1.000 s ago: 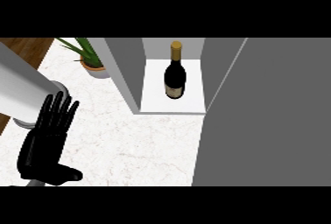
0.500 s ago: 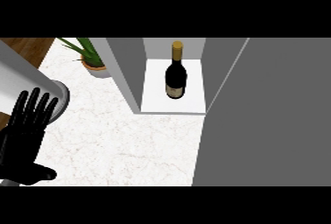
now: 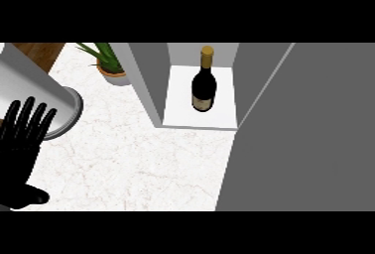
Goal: Pick up the wine, place it into the cabinet and close the cabinet
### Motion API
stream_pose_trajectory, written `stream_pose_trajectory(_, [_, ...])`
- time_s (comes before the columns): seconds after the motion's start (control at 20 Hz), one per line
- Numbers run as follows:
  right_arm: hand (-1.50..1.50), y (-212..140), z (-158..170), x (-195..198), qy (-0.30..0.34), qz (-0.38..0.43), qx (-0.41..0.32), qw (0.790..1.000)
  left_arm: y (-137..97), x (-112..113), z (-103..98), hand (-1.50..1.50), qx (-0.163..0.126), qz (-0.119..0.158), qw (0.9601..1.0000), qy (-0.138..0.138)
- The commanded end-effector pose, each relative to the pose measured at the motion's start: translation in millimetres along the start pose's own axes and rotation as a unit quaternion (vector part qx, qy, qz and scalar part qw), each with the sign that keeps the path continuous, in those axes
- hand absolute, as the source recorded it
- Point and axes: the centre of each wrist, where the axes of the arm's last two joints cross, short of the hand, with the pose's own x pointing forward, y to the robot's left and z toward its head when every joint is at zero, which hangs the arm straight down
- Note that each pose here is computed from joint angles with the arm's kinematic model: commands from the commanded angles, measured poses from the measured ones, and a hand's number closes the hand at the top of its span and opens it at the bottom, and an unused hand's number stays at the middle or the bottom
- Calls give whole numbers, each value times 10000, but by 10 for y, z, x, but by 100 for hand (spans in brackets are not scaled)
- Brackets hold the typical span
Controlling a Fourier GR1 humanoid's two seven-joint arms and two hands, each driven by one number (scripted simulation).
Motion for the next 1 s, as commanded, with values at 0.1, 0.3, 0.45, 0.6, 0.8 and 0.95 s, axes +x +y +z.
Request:
stream_pose_trajectory(0.1, [150,184,-173,230,-451,-1192,208,9916,72,67,21,-150,-111,-9,9999,122])
stream_pose_trajectory(0.3, [150,108,-417,224,-527,-1128,153,9921,93,95,-67,-150,-248,25,9997,78])
stream_pose_trajectory(0.45, [150,131,-708,188,-419,-1045,185,9935,111,100,-127,-150,-128,-15,9999,7])
stream_pose_trajectory(0.6, [150,204,-1103,278,-504,-1091,105,9927,121,76,-68,-150,-117,36,9998,154])
stream_pose_trajectory(0.8, [150,445,-1752,388,-378,-1114,62,9930,349,228,-41,-150,45,-89,9999,-15])
stream_pose_trajectory(0.95, [150,372,-2184,459,-251,-1046,-87,9942,358,214,74,-150,88,-29,10000,27])
